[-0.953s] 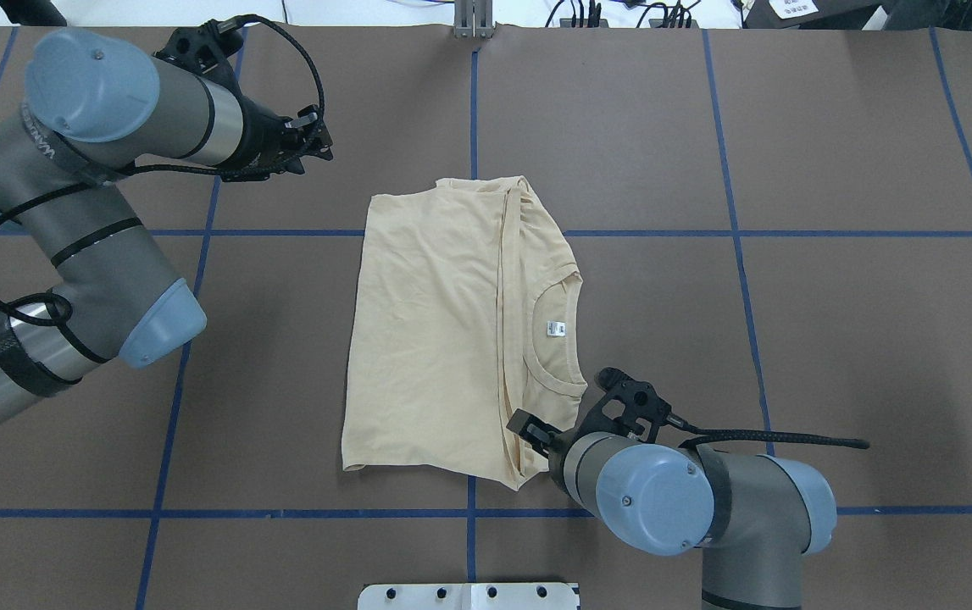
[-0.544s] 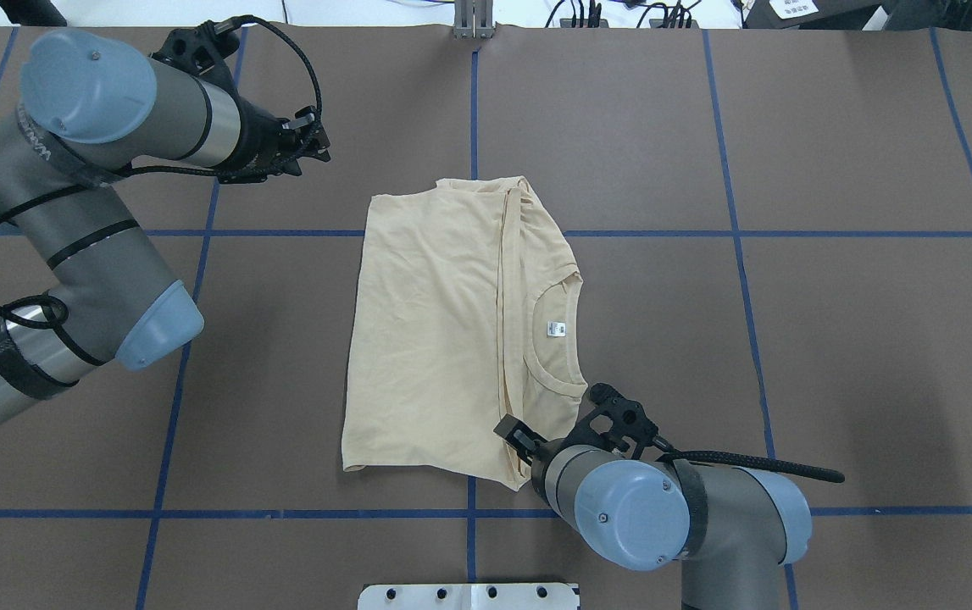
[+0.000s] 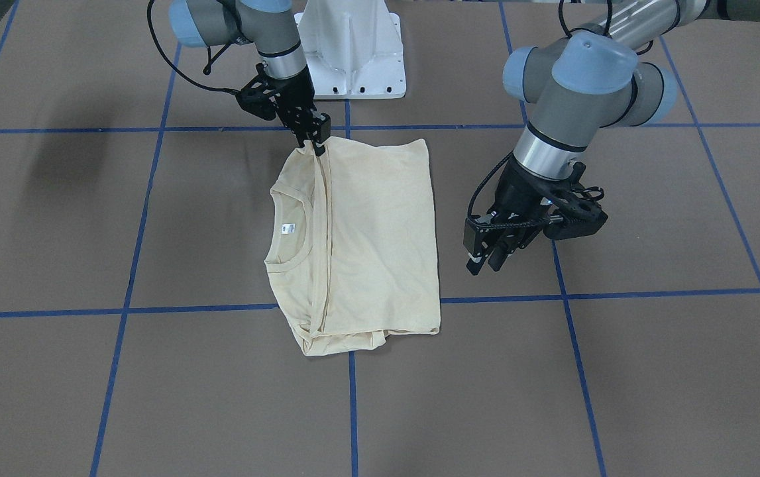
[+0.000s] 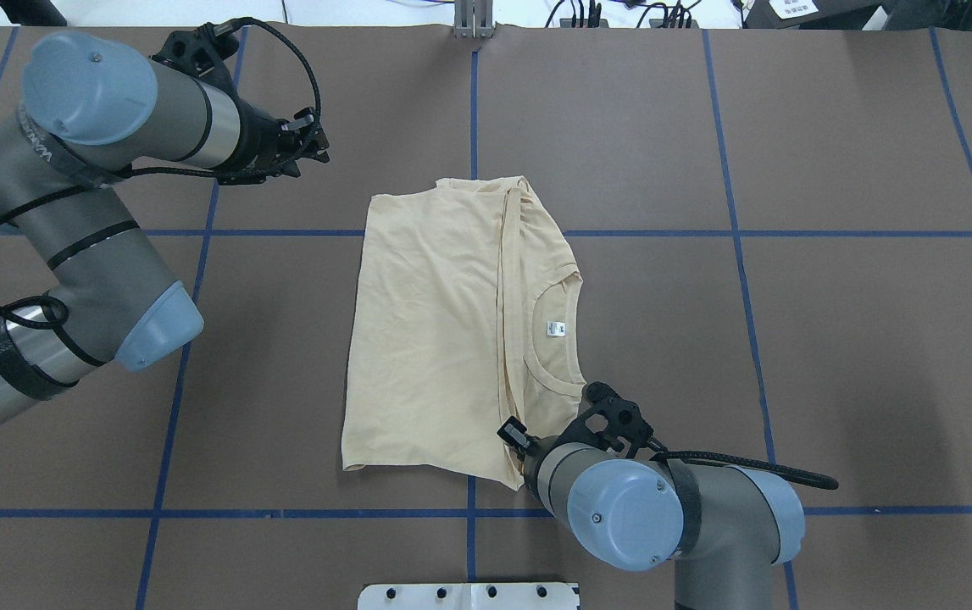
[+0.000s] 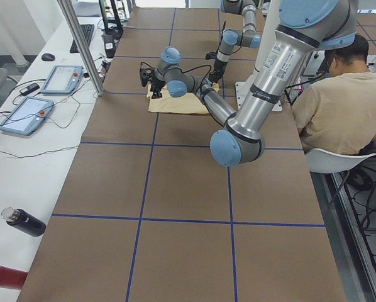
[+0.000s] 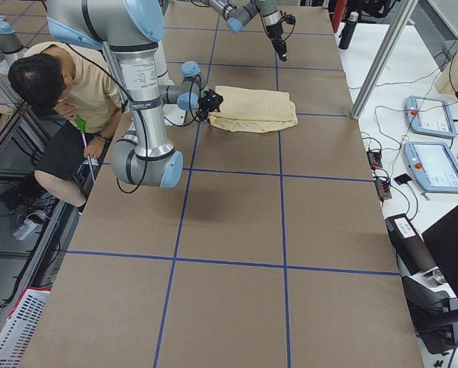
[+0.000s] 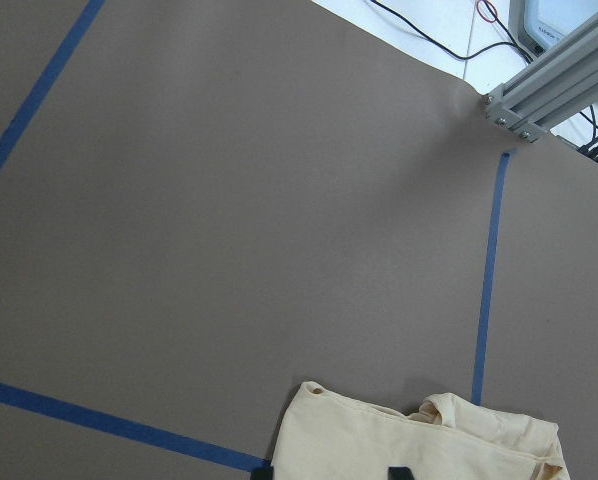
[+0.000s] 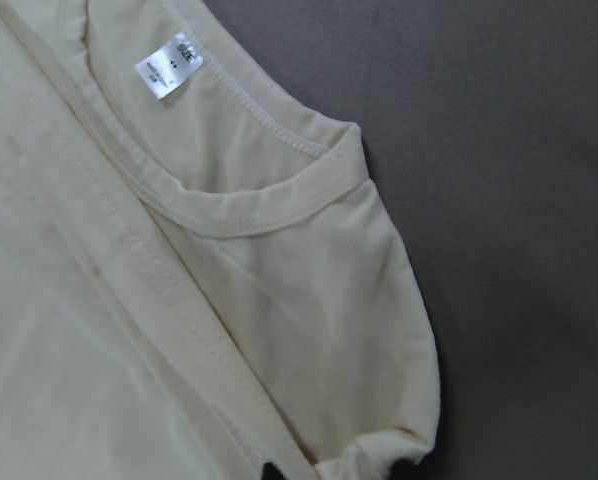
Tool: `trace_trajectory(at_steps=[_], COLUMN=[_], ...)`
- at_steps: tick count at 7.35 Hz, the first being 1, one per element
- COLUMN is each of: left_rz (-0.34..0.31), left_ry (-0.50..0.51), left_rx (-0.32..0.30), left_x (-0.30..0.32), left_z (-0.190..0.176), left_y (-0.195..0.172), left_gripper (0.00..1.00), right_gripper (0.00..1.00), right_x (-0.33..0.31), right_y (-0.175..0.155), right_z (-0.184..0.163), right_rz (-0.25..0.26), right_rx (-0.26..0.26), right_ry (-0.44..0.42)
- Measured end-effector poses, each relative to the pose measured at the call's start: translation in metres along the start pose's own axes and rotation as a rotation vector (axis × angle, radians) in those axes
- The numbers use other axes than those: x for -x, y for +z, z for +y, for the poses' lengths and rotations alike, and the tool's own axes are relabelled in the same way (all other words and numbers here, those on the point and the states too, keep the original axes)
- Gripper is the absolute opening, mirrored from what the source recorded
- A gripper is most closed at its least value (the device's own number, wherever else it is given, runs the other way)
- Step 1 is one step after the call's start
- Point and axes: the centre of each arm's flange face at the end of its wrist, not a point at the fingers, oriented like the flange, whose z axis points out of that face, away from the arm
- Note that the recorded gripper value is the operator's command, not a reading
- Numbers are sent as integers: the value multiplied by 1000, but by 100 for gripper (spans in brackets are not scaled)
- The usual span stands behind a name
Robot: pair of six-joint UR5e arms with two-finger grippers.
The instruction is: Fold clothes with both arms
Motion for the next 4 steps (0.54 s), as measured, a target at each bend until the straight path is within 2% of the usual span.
trace_trajectory(at_steps=[3, 4], left_rz=[1, 3], left_ry=[-11, -44], left_rx=[2, 13], left_x=[2, 5], left_z=[3, 14], left_y=[-2, -3], left_gripper=[50, 50], right_gripper=[0, 0], right_x=[7, 9], right_y=[-15, -22], right_z=[-7, -12], right_rz=[-24, -31], right_rx=[7, 7], right_ry=[12, 16])
